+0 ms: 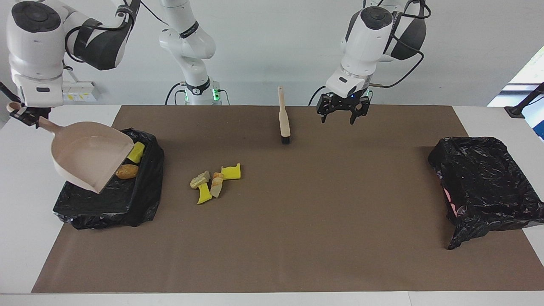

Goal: Sweep and dump trash in bin

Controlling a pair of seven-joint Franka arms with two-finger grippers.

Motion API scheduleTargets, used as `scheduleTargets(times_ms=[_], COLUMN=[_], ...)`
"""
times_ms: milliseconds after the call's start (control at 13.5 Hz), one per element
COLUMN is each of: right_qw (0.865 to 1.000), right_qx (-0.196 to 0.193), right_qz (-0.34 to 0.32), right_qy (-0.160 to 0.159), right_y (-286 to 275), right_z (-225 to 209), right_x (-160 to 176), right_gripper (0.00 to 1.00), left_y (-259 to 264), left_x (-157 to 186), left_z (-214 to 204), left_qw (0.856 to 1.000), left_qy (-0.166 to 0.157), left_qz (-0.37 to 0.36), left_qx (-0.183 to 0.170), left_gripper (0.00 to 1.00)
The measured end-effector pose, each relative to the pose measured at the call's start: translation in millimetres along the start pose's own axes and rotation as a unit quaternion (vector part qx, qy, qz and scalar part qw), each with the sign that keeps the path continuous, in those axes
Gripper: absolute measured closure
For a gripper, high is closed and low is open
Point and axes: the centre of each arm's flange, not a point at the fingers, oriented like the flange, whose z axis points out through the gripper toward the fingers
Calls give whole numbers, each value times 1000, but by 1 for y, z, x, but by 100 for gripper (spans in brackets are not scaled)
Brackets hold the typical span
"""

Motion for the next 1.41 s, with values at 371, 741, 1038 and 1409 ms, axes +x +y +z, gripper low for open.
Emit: scheduleTargets(times_ms=[371, 741, 1038, 1409], right_qw=[973, 911, 857, 807], right_qx=[80, 136, 195, 236], right_qz=[212, 381, 472, 533], right_qy=[48, 76, 74, 93], right_y=[-34, -88, -124, -168], right_z=[-35, -92, -101, -106], right_x=[88, 208, 301, 422], right_gripper=[67, 67, 67, 67], left_y=[-84, -129, -151, -160], left_x=[23, 32, 32, 33], left_z=[-45, -86, -101, -109], left_qw=[999, 998, 998, 996], left_qy=[-4, 25, 22, 11], left_qz=[49, 60, 57, 85], left_qx=[3, 1, 1, 19], left_gripper=[0, 0, 0, 0])
